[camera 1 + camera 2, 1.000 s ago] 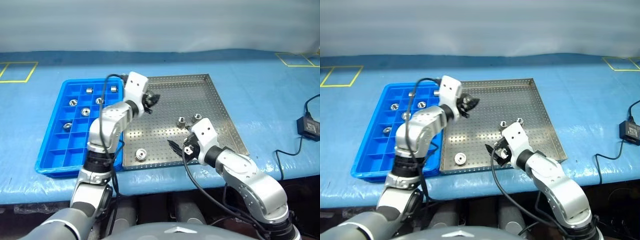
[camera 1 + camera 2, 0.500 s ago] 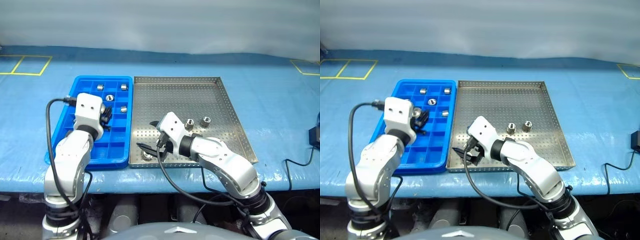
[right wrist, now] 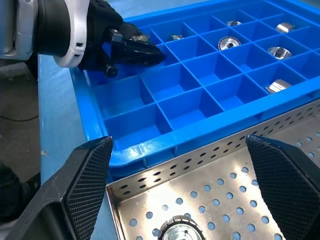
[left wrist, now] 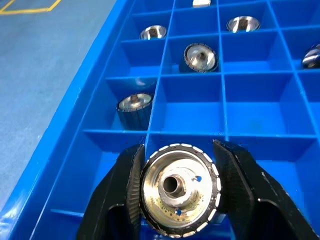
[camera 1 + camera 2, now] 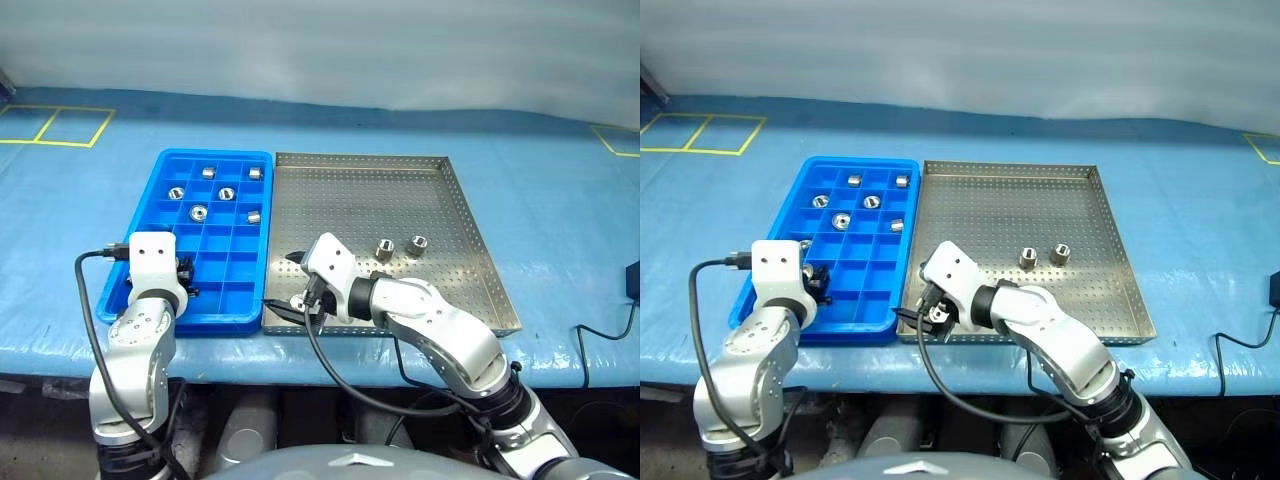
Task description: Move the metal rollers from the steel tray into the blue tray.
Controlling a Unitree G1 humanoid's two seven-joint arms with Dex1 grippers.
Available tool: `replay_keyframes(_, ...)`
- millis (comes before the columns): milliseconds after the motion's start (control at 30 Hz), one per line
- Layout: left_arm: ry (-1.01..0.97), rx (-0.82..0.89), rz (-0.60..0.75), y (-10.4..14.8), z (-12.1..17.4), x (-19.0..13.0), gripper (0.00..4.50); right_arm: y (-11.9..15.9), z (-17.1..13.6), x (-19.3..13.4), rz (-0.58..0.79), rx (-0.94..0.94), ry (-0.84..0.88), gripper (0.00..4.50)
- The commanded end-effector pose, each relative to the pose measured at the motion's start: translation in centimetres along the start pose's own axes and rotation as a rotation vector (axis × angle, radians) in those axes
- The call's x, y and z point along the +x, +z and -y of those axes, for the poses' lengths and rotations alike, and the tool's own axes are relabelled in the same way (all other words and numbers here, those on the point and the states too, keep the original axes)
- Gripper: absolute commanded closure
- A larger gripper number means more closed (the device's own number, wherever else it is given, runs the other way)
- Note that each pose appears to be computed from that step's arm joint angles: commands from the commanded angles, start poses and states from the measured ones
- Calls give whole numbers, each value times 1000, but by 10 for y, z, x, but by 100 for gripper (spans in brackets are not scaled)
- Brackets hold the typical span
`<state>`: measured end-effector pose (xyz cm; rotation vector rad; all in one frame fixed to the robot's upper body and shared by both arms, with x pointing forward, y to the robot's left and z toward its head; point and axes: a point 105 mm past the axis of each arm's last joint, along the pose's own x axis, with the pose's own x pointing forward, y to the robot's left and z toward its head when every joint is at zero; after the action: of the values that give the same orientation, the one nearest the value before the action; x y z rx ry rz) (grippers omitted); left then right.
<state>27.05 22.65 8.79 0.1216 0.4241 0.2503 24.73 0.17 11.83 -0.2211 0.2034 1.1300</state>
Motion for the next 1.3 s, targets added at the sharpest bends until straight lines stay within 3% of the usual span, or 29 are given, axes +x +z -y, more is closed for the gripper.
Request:
replay_keyframes(33, -12, 20, 14, 6, 1, 1, 228, 12, 3, -6, 45, -28, -32, 0)
replay_keyframes(267, -187, 42, 201, 55, 29, -5, 4, 12, 13, -14, 47, -26, -98, 0)
replay_keyframes(400, -388, 74, 332, 95, 53, -12, 4, 2, 21, -29, -2, -27, -156, 0)
replay_keyframes(500, -633, 154, 348, 105, 76, -20, 4, -6, 27, -43, -34, -12, -214, 0)
replay_keyframes(767, -1030, 553, 119, 76, 101, -15, 4, -34, 36, -68, -154, 30, -349, 0)
replay_keyframes(1067, -1390, 872, -34, 60, 123, -32, 4, -36, 30, -66, -160, 48, -367, 0)
replay_keyframes(1300, -1492, 1127, -171, 44, 125, -27, 4, -37, 29, -64, -153, 55, -379, 0)
